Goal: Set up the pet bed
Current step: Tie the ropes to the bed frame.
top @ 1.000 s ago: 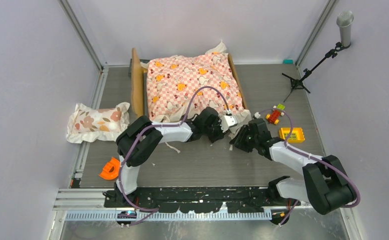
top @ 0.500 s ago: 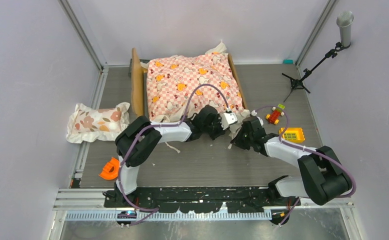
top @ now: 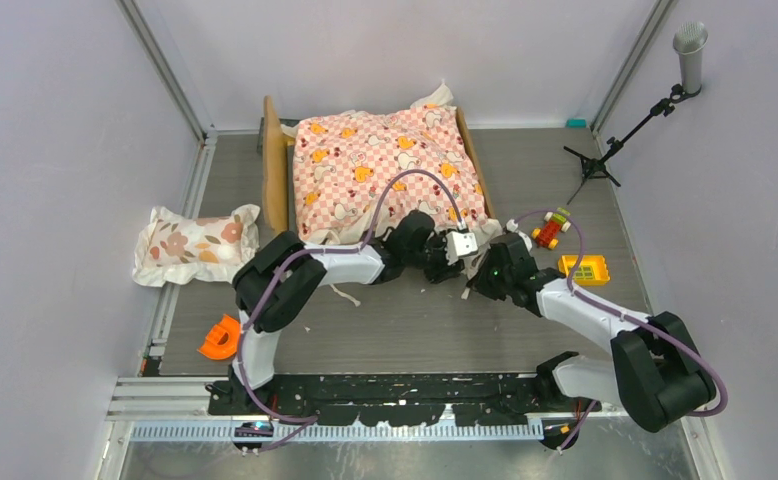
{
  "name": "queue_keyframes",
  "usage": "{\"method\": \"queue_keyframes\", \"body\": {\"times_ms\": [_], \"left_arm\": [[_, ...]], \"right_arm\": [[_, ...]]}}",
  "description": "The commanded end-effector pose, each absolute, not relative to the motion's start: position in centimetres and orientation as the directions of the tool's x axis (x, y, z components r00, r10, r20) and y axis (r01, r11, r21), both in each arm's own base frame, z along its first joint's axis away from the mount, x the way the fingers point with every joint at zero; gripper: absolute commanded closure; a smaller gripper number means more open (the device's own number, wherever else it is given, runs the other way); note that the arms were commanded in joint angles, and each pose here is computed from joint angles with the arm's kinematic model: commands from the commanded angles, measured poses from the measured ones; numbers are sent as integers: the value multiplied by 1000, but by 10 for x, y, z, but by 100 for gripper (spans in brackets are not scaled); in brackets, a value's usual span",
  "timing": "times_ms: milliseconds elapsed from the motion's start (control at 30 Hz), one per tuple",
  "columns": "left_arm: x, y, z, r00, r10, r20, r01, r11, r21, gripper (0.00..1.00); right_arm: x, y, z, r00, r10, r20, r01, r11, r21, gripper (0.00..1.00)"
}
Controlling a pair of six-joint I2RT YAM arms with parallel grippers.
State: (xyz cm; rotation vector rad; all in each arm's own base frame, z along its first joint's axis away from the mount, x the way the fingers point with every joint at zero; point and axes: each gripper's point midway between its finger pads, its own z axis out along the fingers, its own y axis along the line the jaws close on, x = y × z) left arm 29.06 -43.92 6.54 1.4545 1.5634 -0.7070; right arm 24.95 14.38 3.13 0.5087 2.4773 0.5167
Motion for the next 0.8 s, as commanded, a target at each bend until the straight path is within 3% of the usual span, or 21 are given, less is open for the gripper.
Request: {"method": "queue_keyframes", "body": {"times_ms": [0,767], "left_arm": [[287,-457,70,131,424,-896,984,54,169,55],[285,-472,52,184,494,-850,983,-107,151,63]], "right_arm": [[261,145,49,-755,445,-482,206,858,470,99],[260,155,62,-761,458,-460,176,828,533,99]]}}
